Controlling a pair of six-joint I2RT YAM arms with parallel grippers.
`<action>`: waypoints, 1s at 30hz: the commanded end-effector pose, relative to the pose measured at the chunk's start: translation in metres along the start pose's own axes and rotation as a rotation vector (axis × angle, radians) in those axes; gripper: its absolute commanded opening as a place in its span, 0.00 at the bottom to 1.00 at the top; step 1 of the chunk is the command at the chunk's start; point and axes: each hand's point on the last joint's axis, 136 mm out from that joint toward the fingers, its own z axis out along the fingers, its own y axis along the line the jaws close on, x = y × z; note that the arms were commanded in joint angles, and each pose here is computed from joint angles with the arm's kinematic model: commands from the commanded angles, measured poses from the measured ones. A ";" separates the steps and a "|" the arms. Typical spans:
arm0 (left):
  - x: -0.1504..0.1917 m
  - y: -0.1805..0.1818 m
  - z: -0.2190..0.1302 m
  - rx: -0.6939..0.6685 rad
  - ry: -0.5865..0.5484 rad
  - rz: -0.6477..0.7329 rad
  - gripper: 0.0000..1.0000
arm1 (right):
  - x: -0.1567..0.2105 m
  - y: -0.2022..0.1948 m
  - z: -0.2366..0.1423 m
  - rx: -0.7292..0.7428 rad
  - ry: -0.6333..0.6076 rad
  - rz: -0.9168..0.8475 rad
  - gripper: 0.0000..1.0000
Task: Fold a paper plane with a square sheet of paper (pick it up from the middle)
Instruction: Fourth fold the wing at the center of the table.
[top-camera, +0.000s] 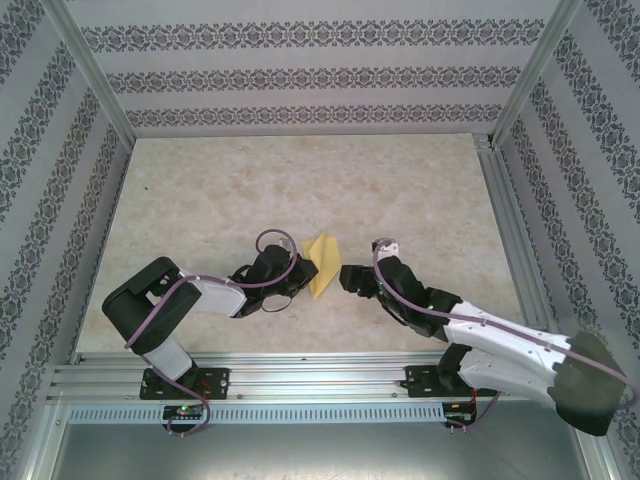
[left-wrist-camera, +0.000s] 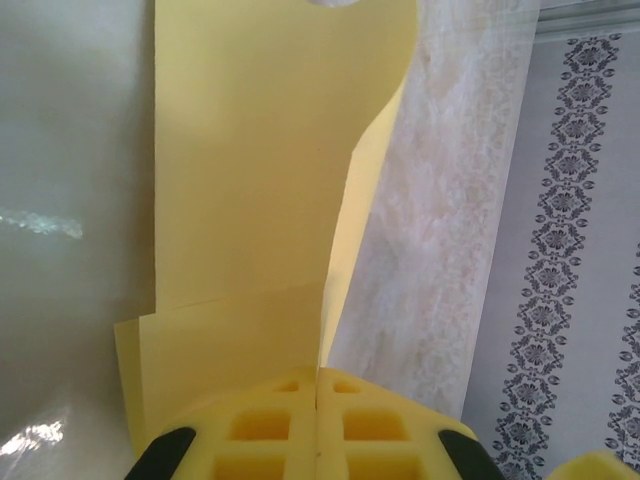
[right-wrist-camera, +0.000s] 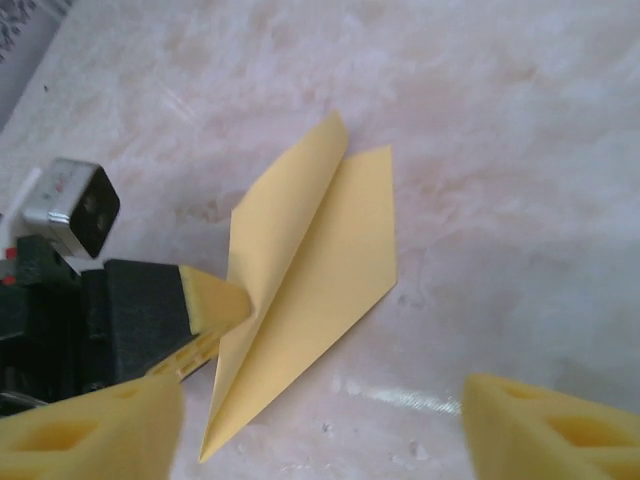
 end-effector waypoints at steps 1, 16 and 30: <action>0.000 -0.013 0.001 0.021 -0.017 -0.011 0.04 | -0.022 -0.026 -0.024 0.090 -0.135 -0.102 0.98; 0.002 -0.016 0.009 0.051 -0.004 -0.063 0.04 | 0.023 -0.016 -0.007 -0.124 0.028 -0.008 0.62; 0.004 -0.016 0.012 0.049 0.011 -0.060 0.04 | 0.046 0.058 0.059 -0.230 0.117 -0.074 0.34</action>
